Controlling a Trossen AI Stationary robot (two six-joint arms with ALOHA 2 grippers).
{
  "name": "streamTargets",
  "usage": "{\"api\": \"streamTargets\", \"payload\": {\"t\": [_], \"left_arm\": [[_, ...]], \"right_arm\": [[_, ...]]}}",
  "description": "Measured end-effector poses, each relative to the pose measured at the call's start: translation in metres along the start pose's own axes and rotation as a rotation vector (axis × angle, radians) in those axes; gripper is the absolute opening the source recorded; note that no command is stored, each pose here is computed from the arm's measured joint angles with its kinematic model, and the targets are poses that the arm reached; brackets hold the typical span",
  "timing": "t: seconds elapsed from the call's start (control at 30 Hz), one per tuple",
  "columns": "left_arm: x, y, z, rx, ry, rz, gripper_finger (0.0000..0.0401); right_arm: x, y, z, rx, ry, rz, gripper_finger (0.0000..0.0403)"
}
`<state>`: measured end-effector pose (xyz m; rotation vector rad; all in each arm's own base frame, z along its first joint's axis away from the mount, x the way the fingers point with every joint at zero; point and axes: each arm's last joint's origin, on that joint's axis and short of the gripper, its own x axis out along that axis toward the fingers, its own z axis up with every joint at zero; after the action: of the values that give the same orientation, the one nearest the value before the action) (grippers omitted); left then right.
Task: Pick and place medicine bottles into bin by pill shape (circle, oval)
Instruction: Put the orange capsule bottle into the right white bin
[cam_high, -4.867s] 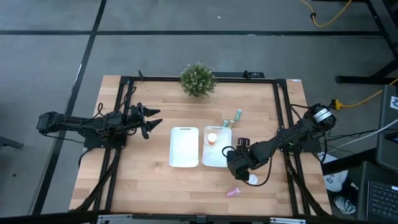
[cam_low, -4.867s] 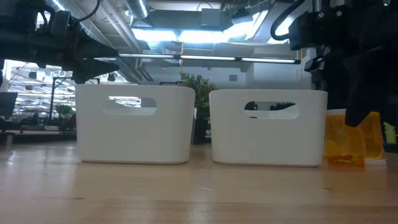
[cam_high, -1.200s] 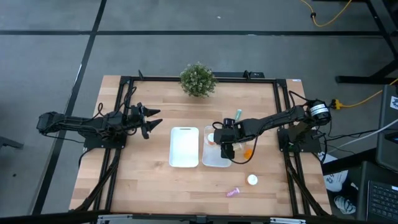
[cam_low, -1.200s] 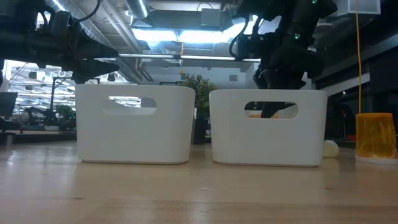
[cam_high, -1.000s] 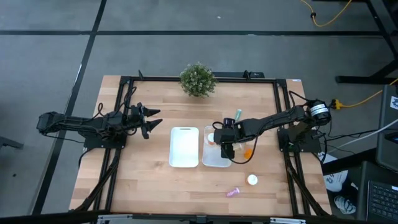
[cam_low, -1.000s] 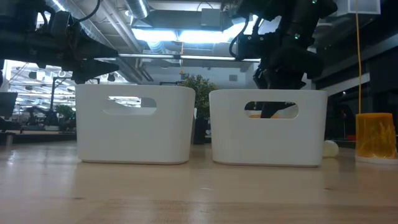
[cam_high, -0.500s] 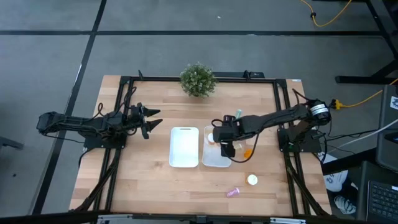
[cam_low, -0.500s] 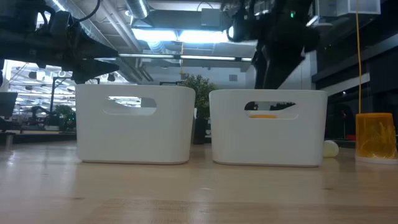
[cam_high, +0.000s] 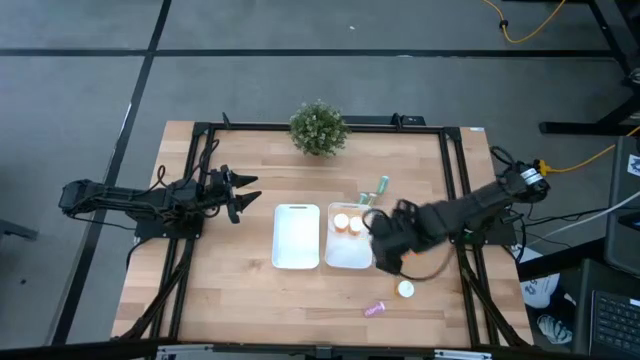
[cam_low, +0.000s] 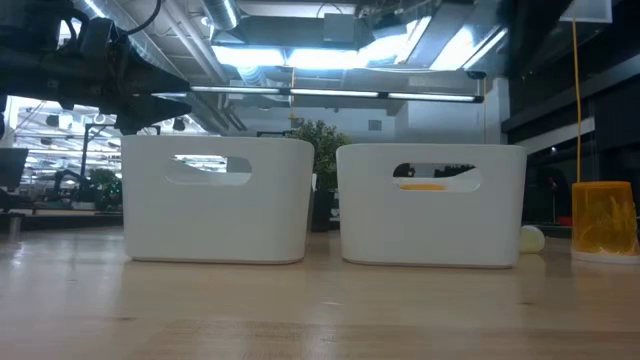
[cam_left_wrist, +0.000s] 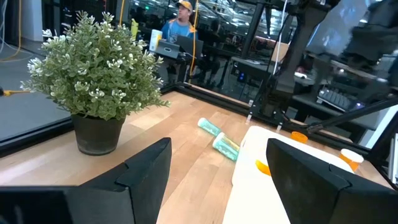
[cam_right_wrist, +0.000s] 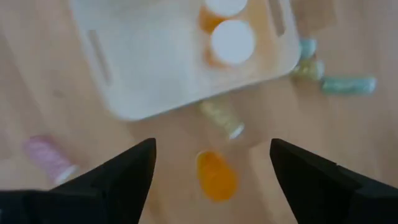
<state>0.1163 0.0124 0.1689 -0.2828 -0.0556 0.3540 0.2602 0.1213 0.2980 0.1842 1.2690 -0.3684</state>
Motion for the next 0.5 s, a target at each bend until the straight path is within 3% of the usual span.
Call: {"api": "streamTargets", "payload": {"t": [0.37, 0.5], "left_arm": [[0.000, 0.000, 0.000, 0.000, 0.001, 0.000, 0.0255], [0.000, 0.000, 0.000, 0.000, 0.000, 0.000, 0.0255]], "right_arm": [[-0.009, 0.058, -0.069, 0.087, 0.017, 0.010, 0.0312], [-0.007, 0.070, -0.085, 0.203, 0.026, 0.001, 0.0312]]}}
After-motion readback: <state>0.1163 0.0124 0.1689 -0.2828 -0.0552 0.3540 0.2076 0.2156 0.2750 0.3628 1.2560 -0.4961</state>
